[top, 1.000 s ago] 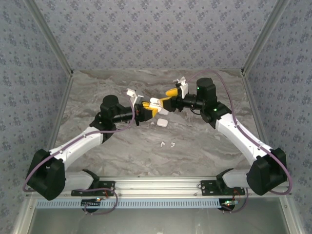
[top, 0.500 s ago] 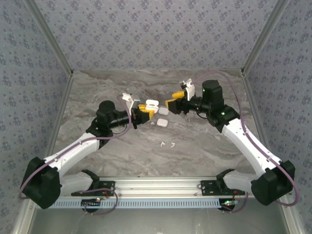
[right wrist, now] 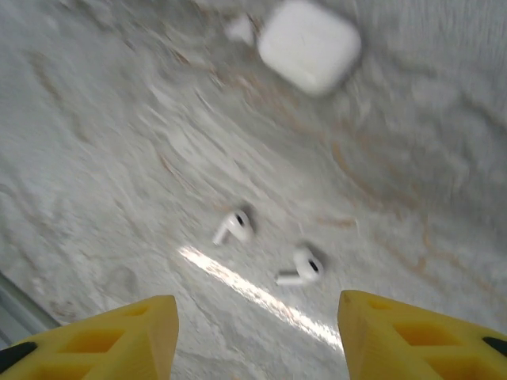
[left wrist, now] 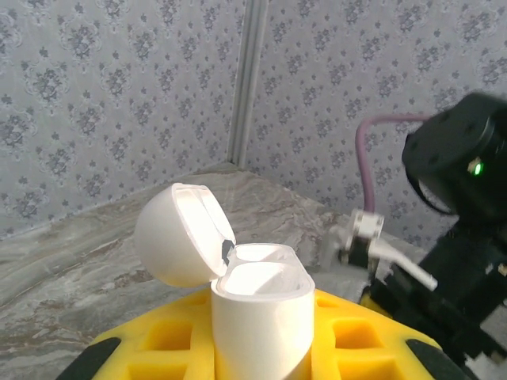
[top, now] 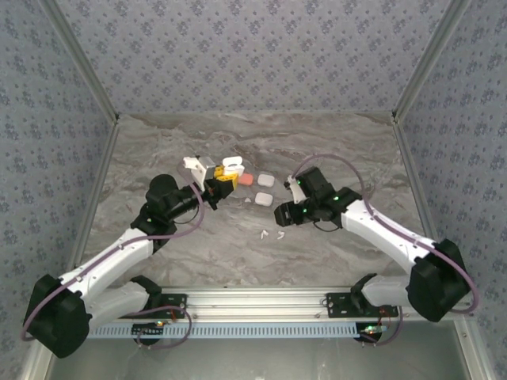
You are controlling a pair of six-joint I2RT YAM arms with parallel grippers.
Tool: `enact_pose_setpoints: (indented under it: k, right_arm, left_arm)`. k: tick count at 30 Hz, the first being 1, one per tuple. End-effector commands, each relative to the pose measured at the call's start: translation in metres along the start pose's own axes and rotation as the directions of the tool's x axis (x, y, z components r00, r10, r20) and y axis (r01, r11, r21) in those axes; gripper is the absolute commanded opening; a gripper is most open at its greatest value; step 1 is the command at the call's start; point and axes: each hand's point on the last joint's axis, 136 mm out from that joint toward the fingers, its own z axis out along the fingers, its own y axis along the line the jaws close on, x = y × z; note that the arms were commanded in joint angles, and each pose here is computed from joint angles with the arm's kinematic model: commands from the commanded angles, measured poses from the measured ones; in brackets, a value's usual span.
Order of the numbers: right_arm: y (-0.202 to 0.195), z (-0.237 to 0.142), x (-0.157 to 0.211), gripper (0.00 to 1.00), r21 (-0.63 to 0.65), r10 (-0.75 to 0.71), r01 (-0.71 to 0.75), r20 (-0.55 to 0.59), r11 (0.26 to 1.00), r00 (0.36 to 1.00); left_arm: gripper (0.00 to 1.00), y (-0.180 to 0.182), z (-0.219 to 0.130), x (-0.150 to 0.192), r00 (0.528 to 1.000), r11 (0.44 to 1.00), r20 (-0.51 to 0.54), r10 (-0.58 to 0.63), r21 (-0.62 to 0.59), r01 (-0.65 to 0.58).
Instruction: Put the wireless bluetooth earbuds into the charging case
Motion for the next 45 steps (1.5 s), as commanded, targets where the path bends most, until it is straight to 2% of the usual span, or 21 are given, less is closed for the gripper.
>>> enact_pose_setpoints:
  k: [1,10,17,32,45]
  right_arm:
    - [-0.016,0.018,0.024,0.56,0.109,0.094,-0.084,-0.086,0.990,0.992]
    - [-0.016,0.059,0.039,0.44,0.162,0.106,-0.076,-0.189,0.984,0.976]
    - [-0.019,0.074,0.042,0.40,0.183,0.097,-0.059,-0.210,0.981,0.973]
    - [-0.022,0.083,0.038,0.35,0.215,0.072,-0.024,-0.215,0.976,0.974]
    - [-0.021,0.086,0.035,0.25,0.230,0.017,0.033,-0.210,0.973,0.978]
  left_arm:
    - [0.08,-0.001,-0.002,-0.011,0.998,0.999,0.042,0.040,-0.014,-0.039]
    - [0.08,0.000,-0.002,-0.009,0.999,1.000,0.028,0.025,-0.017,-0.025]
    - [0.07,0.000,-0.003,-0.012,0.999,0.999,0.026,0.028,-0.023,-0.028]
    - [0.07,0.001,0.000,-0.011,1.000,0.999,0.012,0.025,-0.025,-0.024]
    - [0.07,0.003,0.002,-0.006,1.000,1.000,-0.002,0.015,-0.025,-0.015]
